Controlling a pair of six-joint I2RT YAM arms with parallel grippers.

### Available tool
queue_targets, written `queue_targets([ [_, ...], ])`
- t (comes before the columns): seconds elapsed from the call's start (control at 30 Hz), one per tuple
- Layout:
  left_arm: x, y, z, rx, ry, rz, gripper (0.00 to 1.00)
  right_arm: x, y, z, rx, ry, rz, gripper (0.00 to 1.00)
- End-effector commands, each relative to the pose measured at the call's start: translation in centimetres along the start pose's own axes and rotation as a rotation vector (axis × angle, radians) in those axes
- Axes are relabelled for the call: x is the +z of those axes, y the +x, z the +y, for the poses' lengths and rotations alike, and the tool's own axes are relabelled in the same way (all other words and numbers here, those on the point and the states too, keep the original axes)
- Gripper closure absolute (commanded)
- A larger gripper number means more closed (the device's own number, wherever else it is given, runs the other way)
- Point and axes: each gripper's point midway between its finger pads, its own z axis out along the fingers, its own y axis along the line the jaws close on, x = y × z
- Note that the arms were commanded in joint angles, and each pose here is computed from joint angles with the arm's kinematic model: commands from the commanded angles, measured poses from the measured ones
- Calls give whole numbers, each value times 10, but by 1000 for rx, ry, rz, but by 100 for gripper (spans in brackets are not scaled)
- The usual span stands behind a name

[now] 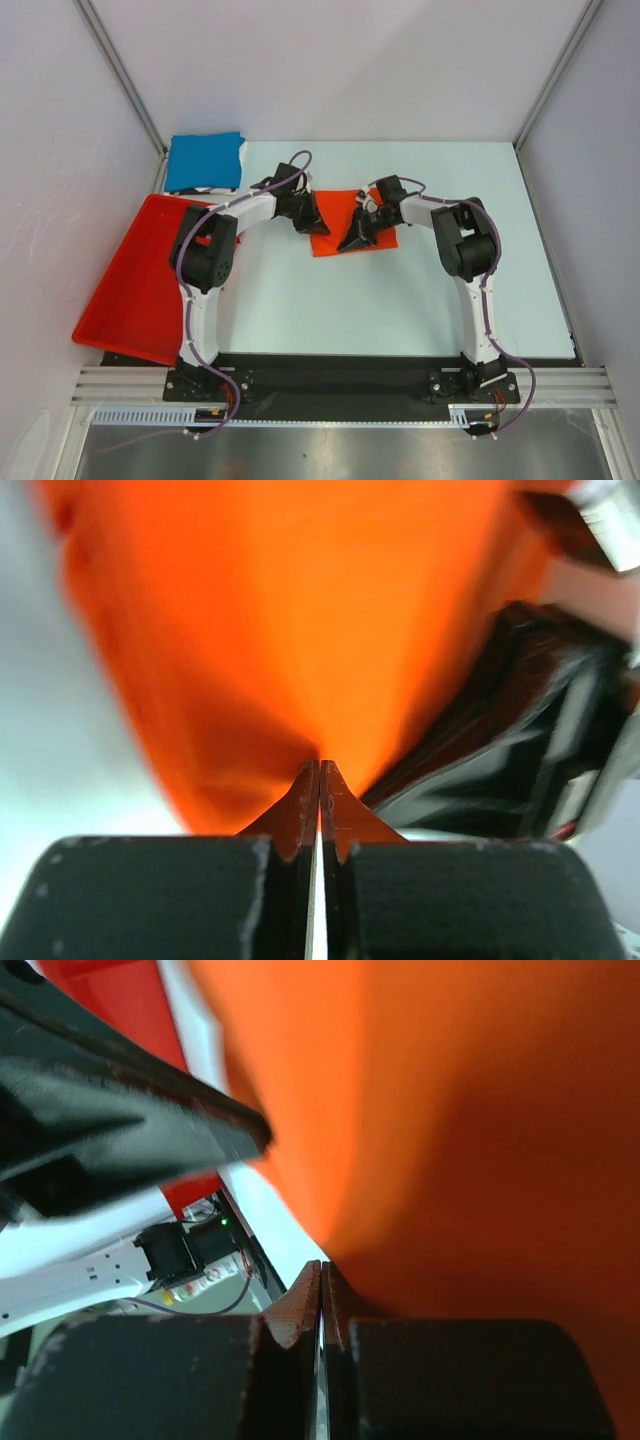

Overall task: Fold and stack the t-shirts
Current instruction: Fold the tshirt

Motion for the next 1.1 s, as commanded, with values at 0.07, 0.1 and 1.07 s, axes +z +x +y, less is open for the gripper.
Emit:
queue_targets([
  [0.07,3,16,34,14,-93,14,99,-46,-4,-34,66,-2,-94,98],
  [0.1,0,14,32,37,-100,-1,99,-54,-6,-32,58,-7,-115,98],
  [1.07,30,-105,36,-119,109,-207,95,-101,-209,-36,283,-248,-684,88],
])
